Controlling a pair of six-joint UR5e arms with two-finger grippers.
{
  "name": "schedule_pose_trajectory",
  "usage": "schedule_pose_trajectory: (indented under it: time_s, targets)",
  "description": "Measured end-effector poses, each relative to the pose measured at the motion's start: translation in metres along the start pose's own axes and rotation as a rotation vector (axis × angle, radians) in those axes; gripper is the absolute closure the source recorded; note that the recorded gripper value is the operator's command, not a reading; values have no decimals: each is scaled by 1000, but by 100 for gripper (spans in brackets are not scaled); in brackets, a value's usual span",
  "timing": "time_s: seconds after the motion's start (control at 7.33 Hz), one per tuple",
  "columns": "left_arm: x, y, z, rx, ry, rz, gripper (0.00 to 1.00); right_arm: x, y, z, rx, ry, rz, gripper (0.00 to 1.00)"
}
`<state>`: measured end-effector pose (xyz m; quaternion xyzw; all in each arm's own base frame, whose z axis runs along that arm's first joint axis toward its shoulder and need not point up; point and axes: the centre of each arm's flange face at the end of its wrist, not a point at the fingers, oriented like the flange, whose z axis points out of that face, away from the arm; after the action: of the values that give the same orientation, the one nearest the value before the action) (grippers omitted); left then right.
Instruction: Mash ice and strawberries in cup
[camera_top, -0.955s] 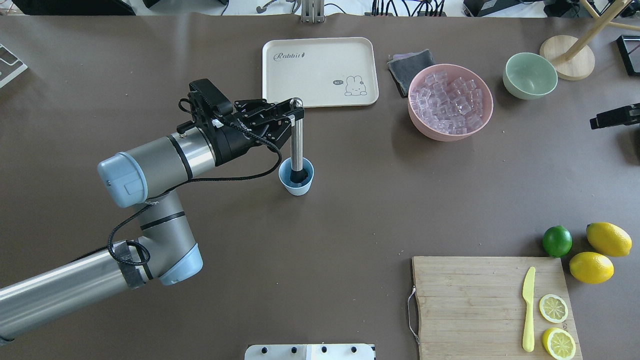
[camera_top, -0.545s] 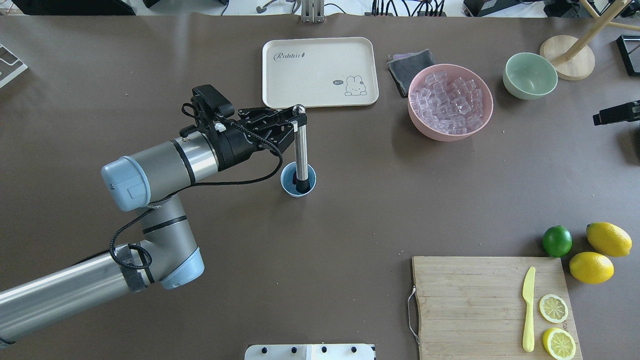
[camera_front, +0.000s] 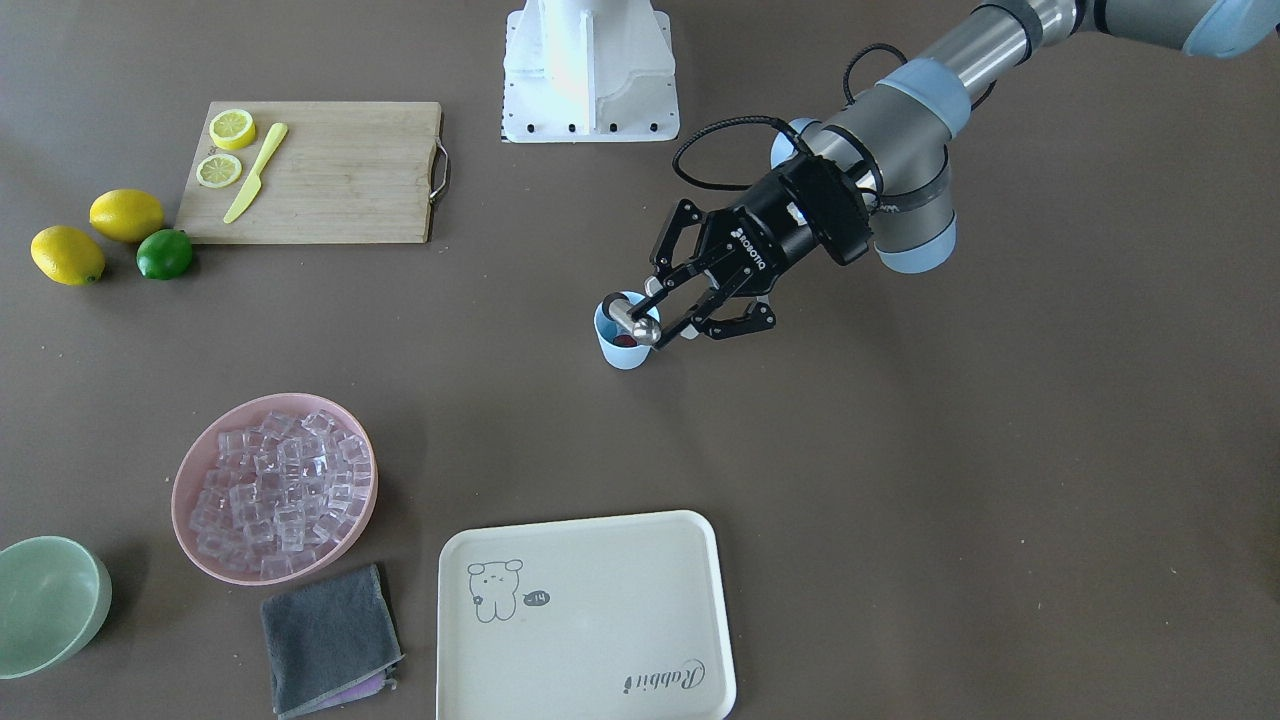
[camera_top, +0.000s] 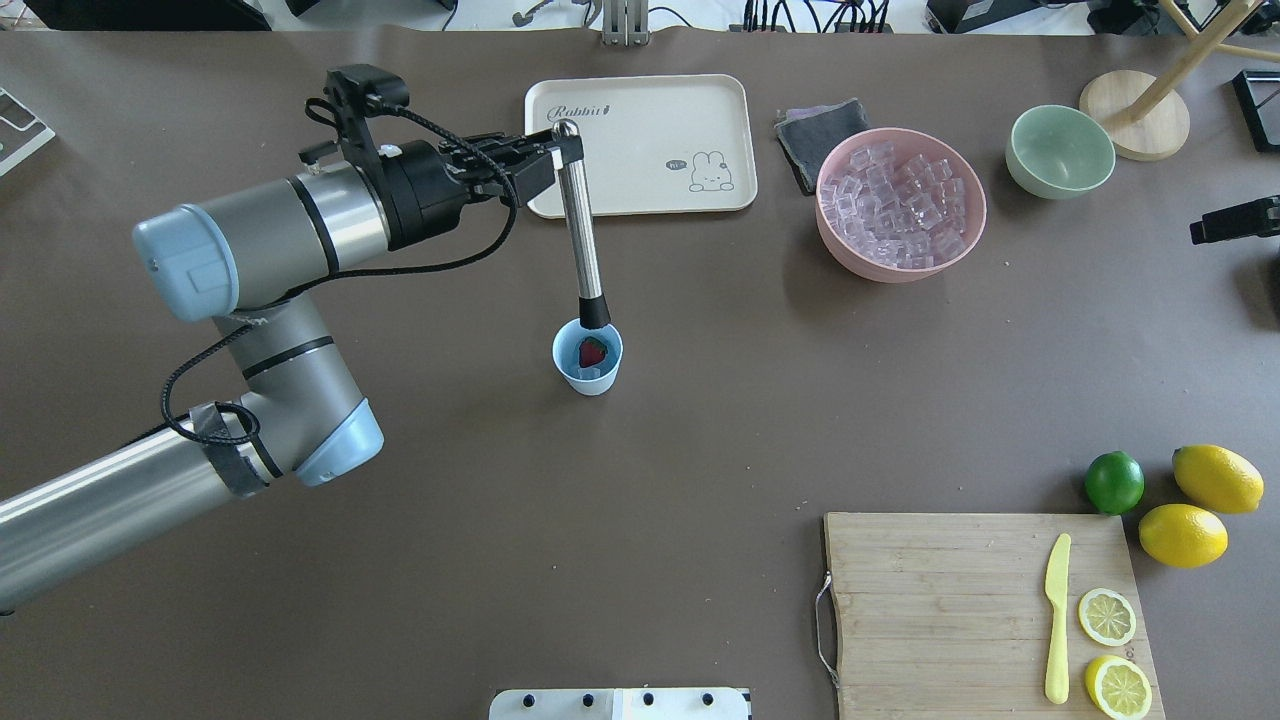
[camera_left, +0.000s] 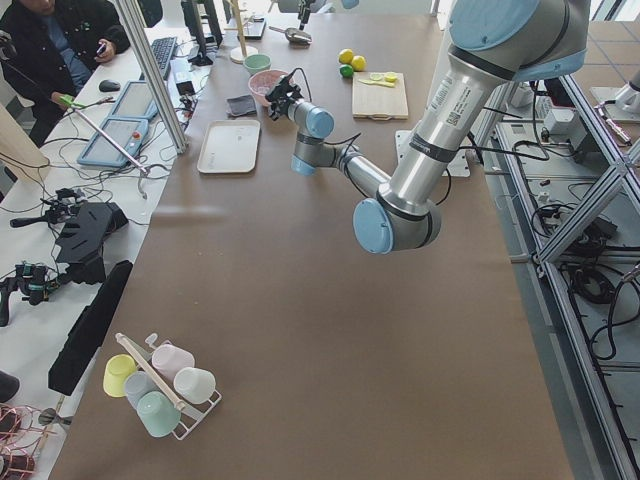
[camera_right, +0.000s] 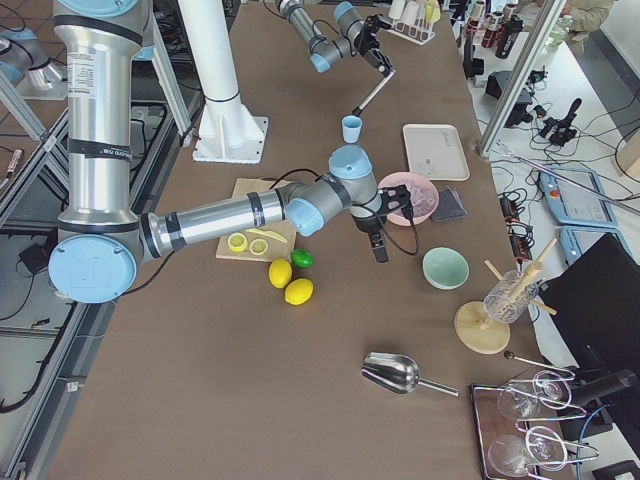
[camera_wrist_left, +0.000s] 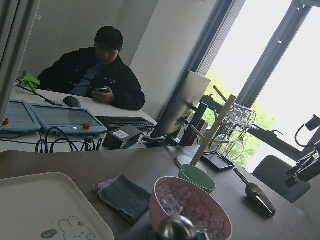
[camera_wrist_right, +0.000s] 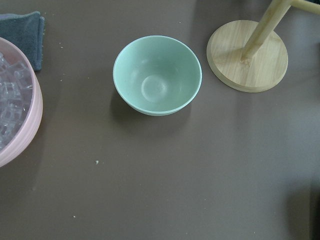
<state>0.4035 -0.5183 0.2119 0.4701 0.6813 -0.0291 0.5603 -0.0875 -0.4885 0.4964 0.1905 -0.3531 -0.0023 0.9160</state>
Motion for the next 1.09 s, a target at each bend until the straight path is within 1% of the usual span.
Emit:
schedule_pose_trajectory:
  time_s: [0.14,0.27,0.41,0.55,0.68,0.82,0.95,1.09]
  targets:
    - [-19,-37,-10,-4,-29,-43,100,-1,-2,1,0,-1,0,0]
    - [-45,-78,-29,-23,-61,-95,100,-2,-4,1,2,-3,-2,0]
    - [-76,-105,-54,-69,-111,-150,100,-6,-8,0,7,-10,-7,0]
    - [-112,-116,-84,-119,-184,-198,100,-10,-12,-1,13,-17,-15,0]
    - [-156,-117,-125,-158,-269,-240,100,-16,-18,-4,24,-25,-24,0]
    - [-208,-120,-180,-205,-364,-287,100,-26,-29,-7,39,-36,-35,0]
    - [-258,-131,-245,-259,-446,-338,100,-36,-39,-8,52,-48,-46,0]
    - [-296,-137,-304,-308,-509,-375,100,-43,-46,-10,61,-56,-54,0]
